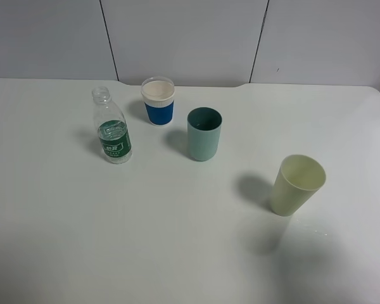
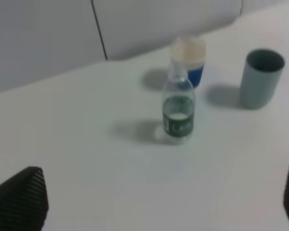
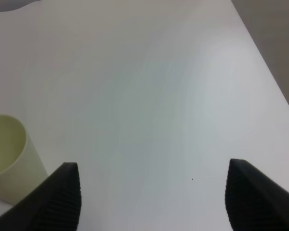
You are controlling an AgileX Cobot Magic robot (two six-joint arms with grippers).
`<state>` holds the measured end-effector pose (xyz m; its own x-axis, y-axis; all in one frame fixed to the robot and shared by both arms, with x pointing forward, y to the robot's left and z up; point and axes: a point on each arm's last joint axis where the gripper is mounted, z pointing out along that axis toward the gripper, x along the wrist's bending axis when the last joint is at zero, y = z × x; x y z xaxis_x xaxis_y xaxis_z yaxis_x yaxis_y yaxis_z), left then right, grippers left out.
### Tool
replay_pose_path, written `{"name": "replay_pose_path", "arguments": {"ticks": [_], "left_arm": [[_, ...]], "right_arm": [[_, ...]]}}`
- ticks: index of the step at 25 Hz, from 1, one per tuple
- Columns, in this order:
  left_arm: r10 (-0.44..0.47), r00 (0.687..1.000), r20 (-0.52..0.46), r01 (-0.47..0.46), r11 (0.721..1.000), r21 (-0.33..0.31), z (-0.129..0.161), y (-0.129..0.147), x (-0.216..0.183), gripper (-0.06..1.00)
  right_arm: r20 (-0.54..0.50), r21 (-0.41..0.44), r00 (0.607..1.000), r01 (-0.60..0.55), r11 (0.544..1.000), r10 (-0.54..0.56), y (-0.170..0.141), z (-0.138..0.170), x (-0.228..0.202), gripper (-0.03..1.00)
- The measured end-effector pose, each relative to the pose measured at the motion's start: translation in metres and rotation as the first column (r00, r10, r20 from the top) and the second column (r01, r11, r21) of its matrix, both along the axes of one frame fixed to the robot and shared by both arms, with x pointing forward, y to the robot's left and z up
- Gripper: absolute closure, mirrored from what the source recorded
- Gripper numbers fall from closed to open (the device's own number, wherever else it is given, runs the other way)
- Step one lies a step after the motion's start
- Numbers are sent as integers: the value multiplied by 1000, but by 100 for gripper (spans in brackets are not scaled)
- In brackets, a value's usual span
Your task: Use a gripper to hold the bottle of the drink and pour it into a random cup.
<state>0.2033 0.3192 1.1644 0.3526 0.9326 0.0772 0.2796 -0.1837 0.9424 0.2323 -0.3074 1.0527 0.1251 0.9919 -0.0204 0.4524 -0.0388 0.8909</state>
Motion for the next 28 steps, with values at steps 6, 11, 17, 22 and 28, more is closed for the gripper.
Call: {"name": "replay_pose_path", "arguments": {"ticks": [6, 11, 17, 22, 28], "left_arm": [[180, 981, 79, -175, 982, -67, -5, 10, -25, -5], [252, 960, 123, -242, 966, -94, -9, 10, -41, -5], [308, 945, 111, -298, 950, -96, -22, 3, -43, -5], [321, 946, 42, -317, 945, -82, -40, -5, -25, -5], [315, 949, 1, -314, 948, -51, -77, -10, 15, -5]], "right_arm": [[0, 0, 1000, 0, 1000, 0, 0, 0, 0, 33], [0, 0, 1000, 0, 1000, 0, 0, 0, 0, 33], [0, 0, 1000, 0, 1000, 0, 0, 0, 0, 33], [0, 0, 1000, 0, 1000, 0, 0, 0, 0, 33], [0, 0, 1000, 0, 1000, 0, 0, 0, 0, 33]]}}
